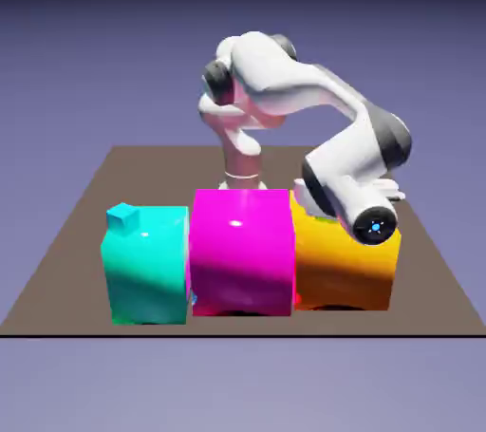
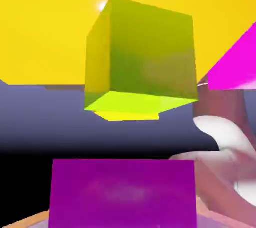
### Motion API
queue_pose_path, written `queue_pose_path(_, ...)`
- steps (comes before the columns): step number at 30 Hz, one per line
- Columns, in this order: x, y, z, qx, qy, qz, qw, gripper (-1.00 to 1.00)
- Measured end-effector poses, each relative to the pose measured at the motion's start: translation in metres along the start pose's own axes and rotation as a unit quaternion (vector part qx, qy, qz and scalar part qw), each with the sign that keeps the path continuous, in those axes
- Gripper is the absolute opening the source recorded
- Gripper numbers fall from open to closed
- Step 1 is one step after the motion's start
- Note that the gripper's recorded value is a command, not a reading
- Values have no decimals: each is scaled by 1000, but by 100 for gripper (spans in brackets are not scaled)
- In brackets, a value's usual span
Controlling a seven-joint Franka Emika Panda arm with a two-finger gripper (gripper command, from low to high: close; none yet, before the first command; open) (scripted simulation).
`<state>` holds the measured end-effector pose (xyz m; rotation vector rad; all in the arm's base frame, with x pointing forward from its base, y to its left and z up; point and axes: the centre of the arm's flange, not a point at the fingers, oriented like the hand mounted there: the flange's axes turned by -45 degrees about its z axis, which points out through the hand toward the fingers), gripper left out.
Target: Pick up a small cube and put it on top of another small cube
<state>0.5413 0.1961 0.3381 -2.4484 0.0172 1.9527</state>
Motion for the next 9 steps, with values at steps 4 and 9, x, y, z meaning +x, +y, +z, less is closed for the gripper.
queue_pose_path(4,9,-1,26,0,0,0,1000,-100)
queue_pose_path(9,17,1,49,-1,0,0,1000,100)
